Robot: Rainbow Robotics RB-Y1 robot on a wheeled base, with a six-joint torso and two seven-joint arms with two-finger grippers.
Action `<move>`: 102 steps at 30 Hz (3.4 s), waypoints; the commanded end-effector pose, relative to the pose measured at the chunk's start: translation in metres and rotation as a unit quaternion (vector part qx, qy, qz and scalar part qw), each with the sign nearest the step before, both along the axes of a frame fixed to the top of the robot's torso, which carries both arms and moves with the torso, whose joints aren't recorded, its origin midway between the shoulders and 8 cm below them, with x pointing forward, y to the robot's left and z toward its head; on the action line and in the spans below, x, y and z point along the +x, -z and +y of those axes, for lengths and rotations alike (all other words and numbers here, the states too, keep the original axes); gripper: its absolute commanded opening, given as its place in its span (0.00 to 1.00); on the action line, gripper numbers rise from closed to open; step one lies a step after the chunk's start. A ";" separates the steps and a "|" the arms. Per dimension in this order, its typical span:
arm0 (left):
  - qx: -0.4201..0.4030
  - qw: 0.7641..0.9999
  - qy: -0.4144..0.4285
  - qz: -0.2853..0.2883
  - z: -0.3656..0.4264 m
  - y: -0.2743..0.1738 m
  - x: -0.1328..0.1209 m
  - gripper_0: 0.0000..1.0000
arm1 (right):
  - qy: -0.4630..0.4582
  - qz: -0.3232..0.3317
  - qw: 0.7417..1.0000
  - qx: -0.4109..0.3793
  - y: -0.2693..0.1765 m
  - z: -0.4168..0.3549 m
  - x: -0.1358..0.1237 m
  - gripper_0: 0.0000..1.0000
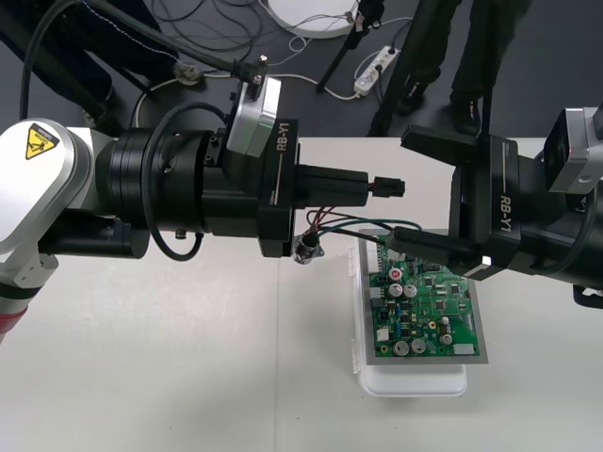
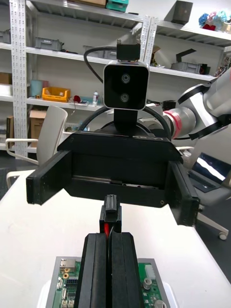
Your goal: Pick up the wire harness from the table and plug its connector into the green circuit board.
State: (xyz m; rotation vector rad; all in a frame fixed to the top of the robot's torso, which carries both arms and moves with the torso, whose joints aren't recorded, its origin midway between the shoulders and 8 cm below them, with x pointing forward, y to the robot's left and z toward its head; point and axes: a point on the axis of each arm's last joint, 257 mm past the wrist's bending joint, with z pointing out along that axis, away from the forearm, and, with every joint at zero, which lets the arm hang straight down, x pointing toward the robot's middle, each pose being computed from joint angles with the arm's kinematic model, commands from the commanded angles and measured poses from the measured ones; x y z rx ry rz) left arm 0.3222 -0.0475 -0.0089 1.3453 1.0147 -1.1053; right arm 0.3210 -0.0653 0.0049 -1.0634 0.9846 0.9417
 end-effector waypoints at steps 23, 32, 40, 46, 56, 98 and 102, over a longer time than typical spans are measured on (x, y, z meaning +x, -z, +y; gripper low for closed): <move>0.018 0.998 -0.058 -0.004 0.058 0.073 0.001 0.00 | -0.074 0.049 0.967 -0.237 0.066 -0.105 -0.006 1.00; 0.039 0.997 -0.060 -0.006 0.090 0.089 -0.007 0.00 | -0.072 0.075 0.930 -0.353 0.099 -0.147 -0.016 1.00; 0.040 0.998 -0.050 -0.013 0.115 0.113 -0.006 0.00 | -0.030 0.045 0.886 -0.461 0.136 -0.164 -0.001 1.00; 0.022 0.999 -0.043 -0.007 0.129 0.145 -0.001 0.00 | 0.007 0.051 0.837 -0.545 0.168 -0.171 0.001 1.00; 0.029 0.998 -0.050 -0.019 0.136 0.188 0.003 0.00 | 0.061 0.066 0.784 -0.614 0.201 -0.177 0.008 1.00; 0.008 0.997 -0.003 -0.083 0.034 0.219 0.038 0.00 | 0.180 0.053 0.671 -0.717 0.261 -0.186 0.048 1.00; -0.002 0.997 0.004 -0.075 0.025 0.213 0.035 0.00 | 0.185 0.052 0.670 -0.717 0.262 -0.186 0.051 1.00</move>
